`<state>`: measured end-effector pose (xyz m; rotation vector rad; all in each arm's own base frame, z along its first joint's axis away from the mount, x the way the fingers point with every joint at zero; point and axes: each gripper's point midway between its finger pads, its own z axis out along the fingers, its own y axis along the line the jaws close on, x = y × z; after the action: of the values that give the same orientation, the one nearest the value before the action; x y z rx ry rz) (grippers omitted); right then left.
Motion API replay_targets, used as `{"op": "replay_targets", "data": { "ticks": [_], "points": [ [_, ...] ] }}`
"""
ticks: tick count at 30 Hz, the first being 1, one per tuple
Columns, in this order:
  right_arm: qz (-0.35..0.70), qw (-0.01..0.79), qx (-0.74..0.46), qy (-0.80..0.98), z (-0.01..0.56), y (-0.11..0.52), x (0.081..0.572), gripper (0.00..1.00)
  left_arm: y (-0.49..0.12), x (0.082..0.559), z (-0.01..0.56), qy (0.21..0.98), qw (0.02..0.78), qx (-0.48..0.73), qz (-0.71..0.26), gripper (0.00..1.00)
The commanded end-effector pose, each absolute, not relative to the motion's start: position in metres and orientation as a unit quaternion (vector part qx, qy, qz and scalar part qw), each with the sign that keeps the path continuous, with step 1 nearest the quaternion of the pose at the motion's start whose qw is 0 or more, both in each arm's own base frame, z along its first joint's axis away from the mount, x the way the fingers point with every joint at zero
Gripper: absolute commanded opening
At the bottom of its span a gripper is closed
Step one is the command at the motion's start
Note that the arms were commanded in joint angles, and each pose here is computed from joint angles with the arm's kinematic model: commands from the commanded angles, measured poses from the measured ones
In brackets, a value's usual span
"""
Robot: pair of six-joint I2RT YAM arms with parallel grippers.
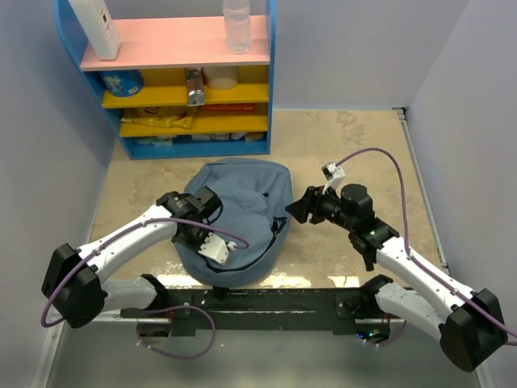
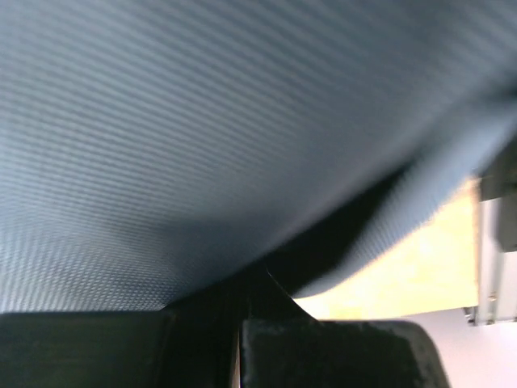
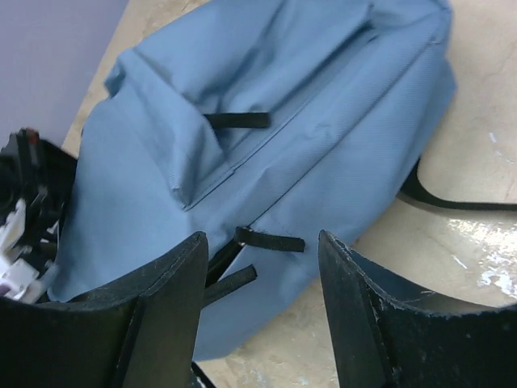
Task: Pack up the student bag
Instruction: Move the student bag to the center of the board, then reset both arms
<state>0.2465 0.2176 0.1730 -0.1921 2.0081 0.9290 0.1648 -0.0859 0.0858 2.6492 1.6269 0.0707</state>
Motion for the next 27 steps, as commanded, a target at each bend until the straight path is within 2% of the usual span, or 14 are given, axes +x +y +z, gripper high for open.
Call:
{"op": "replay_targets", "data": {
  "ticks": [1,3,4,6,9,14,18,26,27],
  "points": [
    [0.413,0.446,-0.096,0.788,0.19,0.231,0.239,0.6,-0.106,0.21,0.111,0.513,0.079,0.853,0.059,0.04],
    [0.411,0.443,-0.098,0.791,0.19,0.232,0.238,0.61,-0.122,0.206,0.118,0.539,0.09,0.837,0.029,0.08],
    [0.411,0.441,-0.098,0.792,0.19,0.232,0.237,0.61,-0.138,0.202,0.133,0.536,0.105,0.838,0.014,0.15],
    [0.411,0.435,-0.098,0.795,0.189,0.232,0.232,0.61,-0.161,0.204,0.156,0.551,0.136,0.824,-0.007,0.21],
    [0.414,0.415,-0.087,0.805,0.185,0.229,0.223,0.61,-0.183,0.199,0.189,0.551,0.166,0.816,-0.051,0.36],
    [0.42,0.386,-0.062,0.819,0.173,0.225,0.21,0.61,-0.218,0.198,0.235,0.557,0.223,0.794,-0.102,0.54],
    [0.394,0.393,-0.048,0.83,0.171,0.218,0.217,0.6,-0.233,0.193,0.238,0.572,0.231,0.778,-0.119,0.57],
    [0.332,0.378,-0.039,0.863,0.156,0.21,0.233,0.63,-0.251,0.215,0.25,0.63,0.263,0.715,-0.149,0.59],
    [0.33,0.377,-0.042,0.864,0.156,0.21,0.233,0.64,-0.251,0.224,0.254,0.642,0.275,0.702,-0.144,0.72]
  ]
}}
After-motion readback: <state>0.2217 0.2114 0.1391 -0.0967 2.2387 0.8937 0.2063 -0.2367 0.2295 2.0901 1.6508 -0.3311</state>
